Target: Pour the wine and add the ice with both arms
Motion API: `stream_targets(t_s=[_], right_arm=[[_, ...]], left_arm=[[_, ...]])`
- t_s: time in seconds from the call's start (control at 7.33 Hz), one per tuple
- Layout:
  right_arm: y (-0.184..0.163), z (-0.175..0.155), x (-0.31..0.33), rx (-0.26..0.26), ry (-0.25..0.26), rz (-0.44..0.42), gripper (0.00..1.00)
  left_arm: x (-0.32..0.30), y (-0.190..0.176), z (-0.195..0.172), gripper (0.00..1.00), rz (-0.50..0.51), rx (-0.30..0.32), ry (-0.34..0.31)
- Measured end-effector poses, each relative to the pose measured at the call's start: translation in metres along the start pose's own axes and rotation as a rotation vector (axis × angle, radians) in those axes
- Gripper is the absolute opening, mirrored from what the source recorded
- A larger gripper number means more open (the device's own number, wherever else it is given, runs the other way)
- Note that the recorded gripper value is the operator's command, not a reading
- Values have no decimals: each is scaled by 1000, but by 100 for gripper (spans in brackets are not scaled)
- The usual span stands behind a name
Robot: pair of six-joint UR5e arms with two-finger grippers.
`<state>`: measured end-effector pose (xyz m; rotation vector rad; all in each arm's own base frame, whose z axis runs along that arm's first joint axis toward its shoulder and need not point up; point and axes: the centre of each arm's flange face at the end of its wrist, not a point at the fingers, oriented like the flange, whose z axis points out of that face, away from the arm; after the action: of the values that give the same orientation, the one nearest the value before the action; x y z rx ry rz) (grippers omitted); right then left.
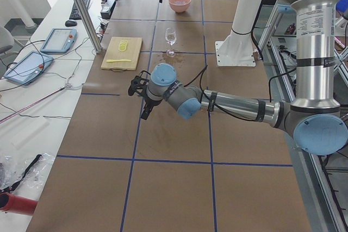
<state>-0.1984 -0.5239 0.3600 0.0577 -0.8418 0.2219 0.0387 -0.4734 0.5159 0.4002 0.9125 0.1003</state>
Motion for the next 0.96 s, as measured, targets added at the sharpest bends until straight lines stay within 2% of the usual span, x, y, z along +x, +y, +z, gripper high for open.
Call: stream_targets(t_s=[0.27,0.55,0.82,0.96], right_arm=[[-46,-6,130,-29,47,-100,100],[-79,-13,239,-44,72,-177,100],[-95,-18,311,-54,88,-233,100],[-97,-17,335,-62,93,-243,100]], left_arm=[[-6,-6,5,100,-79,-75,-34],[-20,-24,-3,100,-75,-142,-73],[-56,-48,-33,100,-68,-210,-117],[-77,-48,-43,100,-53,-227,-123]])
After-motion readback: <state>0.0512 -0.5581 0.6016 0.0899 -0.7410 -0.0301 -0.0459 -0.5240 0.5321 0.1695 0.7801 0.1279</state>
